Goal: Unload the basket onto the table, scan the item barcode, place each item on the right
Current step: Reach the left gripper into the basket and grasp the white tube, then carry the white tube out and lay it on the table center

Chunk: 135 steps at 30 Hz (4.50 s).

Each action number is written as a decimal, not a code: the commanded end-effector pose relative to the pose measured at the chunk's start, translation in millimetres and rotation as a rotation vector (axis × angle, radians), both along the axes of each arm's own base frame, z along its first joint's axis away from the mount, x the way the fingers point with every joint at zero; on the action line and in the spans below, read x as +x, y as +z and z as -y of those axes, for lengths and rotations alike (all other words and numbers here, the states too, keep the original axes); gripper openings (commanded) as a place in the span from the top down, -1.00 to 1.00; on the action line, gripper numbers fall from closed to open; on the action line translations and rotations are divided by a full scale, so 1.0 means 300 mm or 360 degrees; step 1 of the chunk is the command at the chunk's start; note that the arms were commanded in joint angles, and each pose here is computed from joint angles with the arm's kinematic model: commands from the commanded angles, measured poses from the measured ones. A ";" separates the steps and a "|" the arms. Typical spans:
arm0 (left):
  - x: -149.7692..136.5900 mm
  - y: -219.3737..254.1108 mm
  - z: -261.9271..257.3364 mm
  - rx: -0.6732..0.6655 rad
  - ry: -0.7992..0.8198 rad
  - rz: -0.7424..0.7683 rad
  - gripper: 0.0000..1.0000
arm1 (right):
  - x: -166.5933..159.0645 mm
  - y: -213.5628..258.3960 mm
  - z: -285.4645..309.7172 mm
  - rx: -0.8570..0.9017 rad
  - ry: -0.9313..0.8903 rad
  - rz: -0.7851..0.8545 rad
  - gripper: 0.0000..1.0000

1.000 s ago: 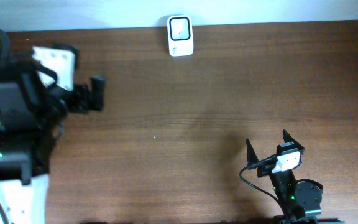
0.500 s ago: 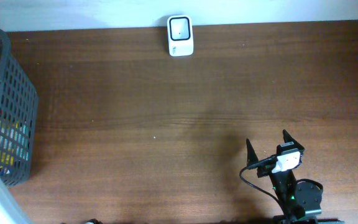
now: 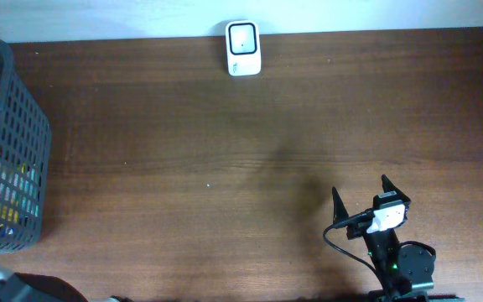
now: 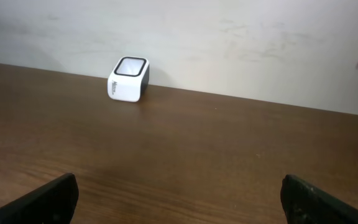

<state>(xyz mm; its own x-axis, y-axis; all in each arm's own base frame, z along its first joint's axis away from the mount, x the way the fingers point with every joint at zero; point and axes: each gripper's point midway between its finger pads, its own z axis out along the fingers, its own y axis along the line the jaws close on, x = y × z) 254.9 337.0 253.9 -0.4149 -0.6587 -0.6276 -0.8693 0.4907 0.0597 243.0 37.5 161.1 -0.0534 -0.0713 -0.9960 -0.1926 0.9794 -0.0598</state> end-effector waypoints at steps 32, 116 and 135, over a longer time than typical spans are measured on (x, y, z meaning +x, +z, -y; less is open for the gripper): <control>0.095 -0.701 -0.065 -0.0105 -0.0593 -0.0465 -0.93 | 0.000 -0.007 0.001 -0.0004 0.0002 0.0003 -0.96; 0.492 -0.260 1.862 -0.0808 -0.1778 -0.0086 1.00 | 0.000 -0.007 0.001 -0.0004 0.0002 0.0003 -0.96; 0.355 -0.690 2.223 -0.0872 -0.1917 -0.0462 0.85 | 0.000 -0.007 0.001 -0.0004 0.0002 0.0003 -0.96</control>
<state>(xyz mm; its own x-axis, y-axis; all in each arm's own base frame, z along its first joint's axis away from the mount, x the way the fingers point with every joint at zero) 356.7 -331.6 46.1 -0.9766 0.0923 -0.1941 0.1445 0.9504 -0.2755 243.0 37.6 161.1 -0.0534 -0.0713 -0.9960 -0.1930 0.9794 -0.0598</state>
